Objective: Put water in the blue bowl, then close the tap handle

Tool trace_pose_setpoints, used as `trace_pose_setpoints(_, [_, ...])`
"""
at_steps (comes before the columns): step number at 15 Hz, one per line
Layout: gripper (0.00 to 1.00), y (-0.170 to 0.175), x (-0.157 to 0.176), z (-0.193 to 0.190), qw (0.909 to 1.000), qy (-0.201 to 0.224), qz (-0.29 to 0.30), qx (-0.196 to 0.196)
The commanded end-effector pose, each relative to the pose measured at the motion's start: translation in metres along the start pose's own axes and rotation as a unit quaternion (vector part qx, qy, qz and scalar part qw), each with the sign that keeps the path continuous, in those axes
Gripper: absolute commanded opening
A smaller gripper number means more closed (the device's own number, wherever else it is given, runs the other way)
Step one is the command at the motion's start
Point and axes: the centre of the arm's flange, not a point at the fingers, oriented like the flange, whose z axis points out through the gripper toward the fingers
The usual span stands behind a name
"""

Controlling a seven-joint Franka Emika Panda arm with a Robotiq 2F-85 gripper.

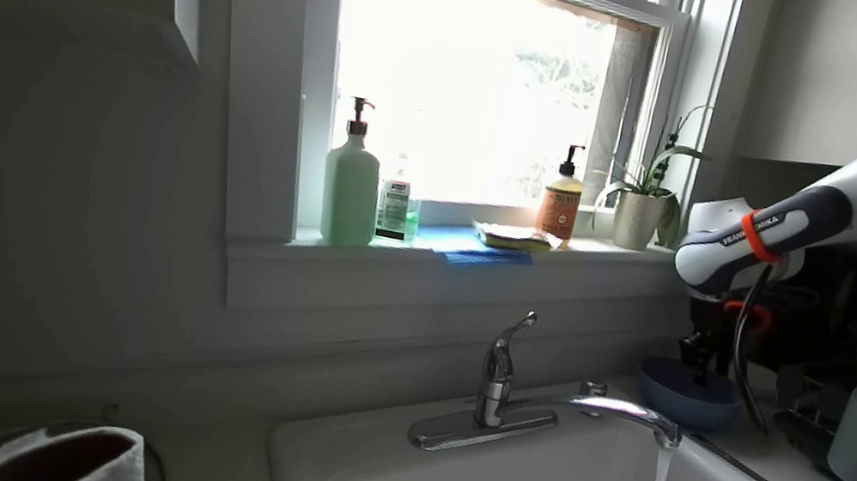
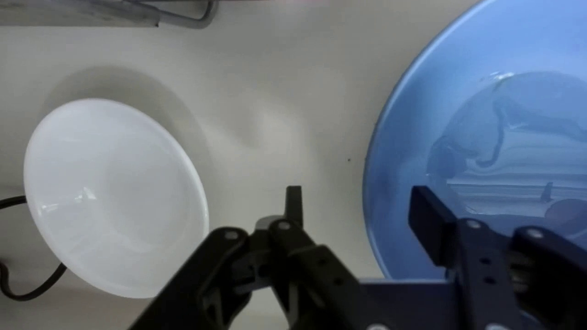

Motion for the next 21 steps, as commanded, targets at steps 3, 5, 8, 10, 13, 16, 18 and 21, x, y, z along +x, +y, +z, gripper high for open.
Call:
trace_pose_setpoints(3, [0.18,0.012,0.018,0.007,0.9994,-0.005,0.004,0.034])
trace_pose_setpoints(5, [0.03,0.012,0.018,0.006,0.9992,-0.006,0.001,0.04])
trace_pose_setpoints(8, [0.0,0.01,0.019,-0.002,0.9985,-0.005,-0.008,0.054])
trace_pose_setpoints(10, [0.01,0.008,0.019,-0.011,0.9979,-0.006,-0.02,0.06])
trace_pose_setpoints(13, [0.01,0.0,0.013,-0.024,0.9961,-0.012,-0.054,0.068])
trace_pose_setpoints(16, [0.02,-0.012,-0.001,-0.036,0.9913,-0.029,-0.098,0.083])
trace_pose_setpoints(18, [0.02,-0.016,-0.011,-0.046,0.9882,-0.037,-0.118,0.09])
trace_pose_setpoints(21, [0.02,-0.021,-0.023,-0.057,0.9842,-0.048,-0.14,0.098])
